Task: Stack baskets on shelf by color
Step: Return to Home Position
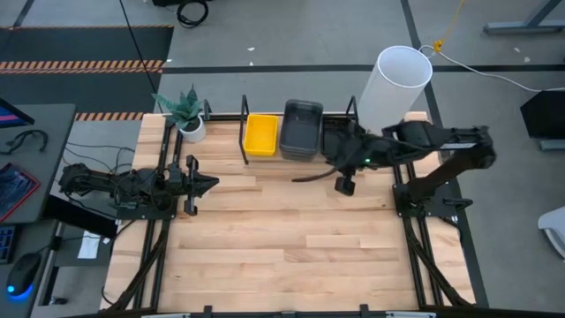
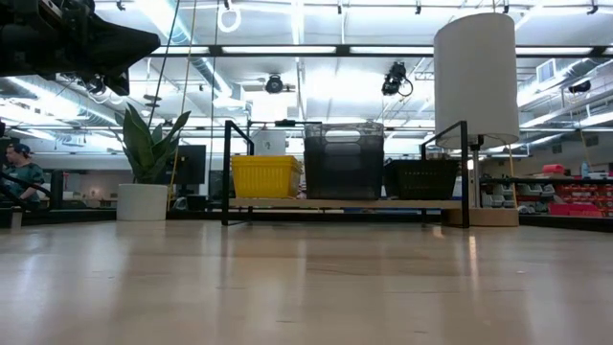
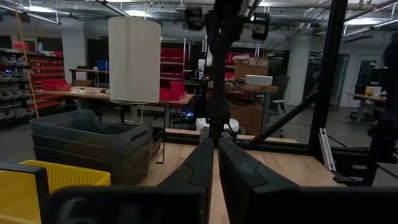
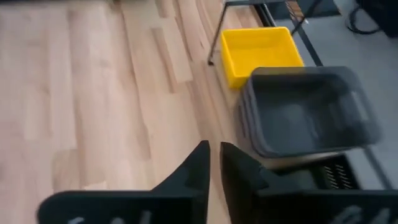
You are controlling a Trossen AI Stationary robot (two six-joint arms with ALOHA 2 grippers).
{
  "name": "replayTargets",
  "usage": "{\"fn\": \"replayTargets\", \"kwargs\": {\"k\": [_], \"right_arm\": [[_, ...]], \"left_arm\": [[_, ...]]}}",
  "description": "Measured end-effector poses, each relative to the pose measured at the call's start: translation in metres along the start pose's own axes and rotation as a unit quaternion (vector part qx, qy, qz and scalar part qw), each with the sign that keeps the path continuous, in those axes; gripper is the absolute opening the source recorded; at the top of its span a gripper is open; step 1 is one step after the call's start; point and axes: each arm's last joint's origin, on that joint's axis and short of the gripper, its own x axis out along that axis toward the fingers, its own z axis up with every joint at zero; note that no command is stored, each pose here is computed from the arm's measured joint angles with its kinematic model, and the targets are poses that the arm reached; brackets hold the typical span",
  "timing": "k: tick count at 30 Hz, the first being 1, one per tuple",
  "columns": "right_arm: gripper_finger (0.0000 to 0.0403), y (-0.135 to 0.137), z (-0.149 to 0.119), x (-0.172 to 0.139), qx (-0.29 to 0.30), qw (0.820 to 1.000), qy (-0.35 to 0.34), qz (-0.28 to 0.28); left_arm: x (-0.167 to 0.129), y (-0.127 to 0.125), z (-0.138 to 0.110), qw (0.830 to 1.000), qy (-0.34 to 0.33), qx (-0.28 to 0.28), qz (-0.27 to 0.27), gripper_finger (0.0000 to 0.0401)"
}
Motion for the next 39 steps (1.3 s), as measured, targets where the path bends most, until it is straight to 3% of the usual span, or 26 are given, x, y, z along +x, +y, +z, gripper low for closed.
{"fn": "replayTargets", "kwargs": {"k": [4, 9, 20, 31, 39], "right_arm": [[0.0010, -0.007, -0.032, 0.010, 0.015, 0.997, -0.074, 0.034], [0.0011, -0.017, -0.082, 0.027, 0.035, 0.983, -0.170, 0.055], [0.0007, -0.040, -0.176, 0.048, 0.123, 0.951, -0.274, 0.081], [0.0008, -0.050, -0.226, 0.046, 0.178, 0.913, -0.350, 0.107], [0.0008, -0.048, -0.255, 0.070, 0.197, 0.896, -0.379, 0.119]], "left_arm": [[0.000, 0.000, 0.000, 1.000, 0.000, 0.000, 0.000, 0.0036], [0.000, 0.000, 0.000, 1.000, 0.000, 0.000, 0.000, 0.0031], [0.000, 0.000, 0.000, 1.000, 0.000, 0.000, 0.000, 0.0031], [0.000, 0.000, 0.000, 1.000, 0.000, 0.000, 0.000, 0.0028], [0.000, 0.000, 0.000, 1.000, 0.000, 0.000, 0.000, 0.0030]]}}
